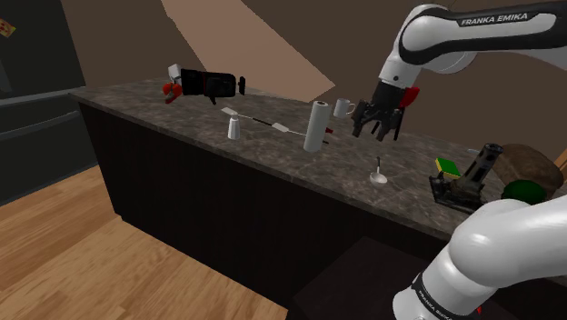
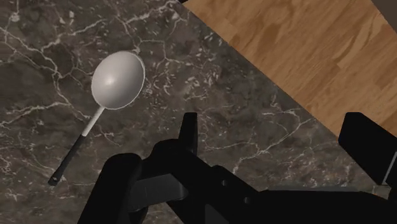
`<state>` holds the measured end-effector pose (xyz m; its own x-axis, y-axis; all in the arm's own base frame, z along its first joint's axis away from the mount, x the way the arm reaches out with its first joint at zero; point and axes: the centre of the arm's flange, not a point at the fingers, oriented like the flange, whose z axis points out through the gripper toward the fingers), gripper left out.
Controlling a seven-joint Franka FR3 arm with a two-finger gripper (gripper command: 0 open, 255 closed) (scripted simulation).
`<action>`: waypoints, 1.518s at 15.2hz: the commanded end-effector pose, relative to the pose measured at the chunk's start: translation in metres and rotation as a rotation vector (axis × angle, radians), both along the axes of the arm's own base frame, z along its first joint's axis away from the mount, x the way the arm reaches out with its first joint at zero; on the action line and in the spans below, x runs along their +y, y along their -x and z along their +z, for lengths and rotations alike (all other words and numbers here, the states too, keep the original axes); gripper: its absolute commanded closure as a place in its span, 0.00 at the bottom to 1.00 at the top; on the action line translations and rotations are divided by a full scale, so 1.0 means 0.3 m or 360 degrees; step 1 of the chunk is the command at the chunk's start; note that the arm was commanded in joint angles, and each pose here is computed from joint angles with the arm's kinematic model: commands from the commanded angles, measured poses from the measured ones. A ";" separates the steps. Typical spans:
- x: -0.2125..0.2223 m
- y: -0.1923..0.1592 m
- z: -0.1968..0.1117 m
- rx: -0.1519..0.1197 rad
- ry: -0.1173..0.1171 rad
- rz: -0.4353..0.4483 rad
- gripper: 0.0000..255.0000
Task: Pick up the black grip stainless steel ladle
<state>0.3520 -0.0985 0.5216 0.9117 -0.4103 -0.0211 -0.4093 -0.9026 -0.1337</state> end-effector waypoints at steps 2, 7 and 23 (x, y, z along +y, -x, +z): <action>-0.104 -0.031 -0.073 0.0003 0.0003 -0.0171 0.00; -0.277 -0.048 -0.196 0.0010 0.0007 -0.0451 0.00; -0.671 0.030 -0.549 0.0026 0.0016 -0.1097 0.00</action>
<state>0.3432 -0.2992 0.3610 0.4437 -0.8958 -0.0264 -0.8915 -0.4382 -0.1151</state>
